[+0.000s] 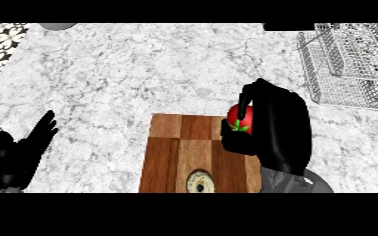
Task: Pick the tomato from the cutting board and place it in the tiered basket
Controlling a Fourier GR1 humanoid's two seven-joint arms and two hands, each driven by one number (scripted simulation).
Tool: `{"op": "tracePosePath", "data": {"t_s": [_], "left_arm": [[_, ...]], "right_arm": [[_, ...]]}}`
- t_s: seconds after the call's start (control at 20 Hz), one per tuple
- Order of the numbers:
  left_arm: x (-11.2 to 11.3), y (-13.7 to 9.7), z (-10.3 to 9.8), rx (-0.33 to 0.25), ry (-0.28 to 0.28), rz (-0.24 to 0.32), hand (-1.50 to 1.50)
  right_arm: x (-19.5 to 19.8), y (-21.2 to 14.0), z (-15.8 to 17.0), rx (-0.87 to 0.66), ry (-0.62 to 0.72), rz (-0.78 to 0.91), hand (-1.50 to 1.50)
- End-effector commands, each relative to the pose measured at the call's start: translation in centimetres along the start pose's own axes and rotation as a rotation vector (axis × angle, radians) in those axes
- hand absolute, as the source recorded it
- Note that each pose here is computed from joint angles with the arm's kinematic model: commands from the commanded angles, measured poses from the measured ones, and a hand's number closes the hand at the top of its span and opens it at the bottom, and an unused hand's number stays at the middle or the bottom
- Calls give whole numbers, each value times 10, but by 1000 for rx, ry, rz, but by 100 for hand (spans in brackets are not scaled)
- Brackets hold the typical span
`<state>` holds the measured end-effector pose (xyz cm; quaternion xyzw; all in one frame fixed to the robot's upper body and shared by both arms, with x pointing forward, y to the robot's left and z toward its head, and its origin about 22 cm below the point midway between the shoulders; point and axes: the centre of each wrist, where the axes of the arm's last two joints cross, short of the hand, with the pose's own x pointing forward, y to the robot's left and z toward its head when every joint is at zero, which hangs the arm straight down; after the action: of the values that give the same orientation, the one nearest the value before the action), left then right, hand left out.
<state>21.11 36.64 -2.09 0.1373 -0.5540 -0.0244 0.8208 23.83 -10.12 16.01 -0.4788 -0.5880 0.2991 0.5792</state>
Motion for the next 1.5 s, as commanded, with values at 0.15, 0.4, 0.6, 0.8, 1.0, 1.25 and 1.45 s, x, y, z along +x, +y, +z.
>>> {"op": "tracePosePath", "data": {"t_s": [0.15,0.4,0.6,0.8,1.0,1.25,1.45], "left_arm": [[-6,-12,7,-14,-22,-4,0],[32,6,-2,-22,-34,-18,0],[8,-14,-5,-27,-20,18,0],[16,-8,-16,-33,-20,-3,0],[8,-4,-5,-31,-38,-7,0],[20,-19,-9,-31,-28,0,0],[4,-10,-5,-18,-29,-15,0]], "right_arm": [[16,-44,-18,-149,32,-98,150],[-29,-73,-51,-215,59,-123,150],[-48,-80,-89,-240,51,-145,150],[-65,-75,-135,-257,54,-95,150],[-91,-86,-172,-288,47,-114,150],[-108,-101,-198,-281,10,-373,150],[-121,-99,-228,-290,17,-389,150]]}}
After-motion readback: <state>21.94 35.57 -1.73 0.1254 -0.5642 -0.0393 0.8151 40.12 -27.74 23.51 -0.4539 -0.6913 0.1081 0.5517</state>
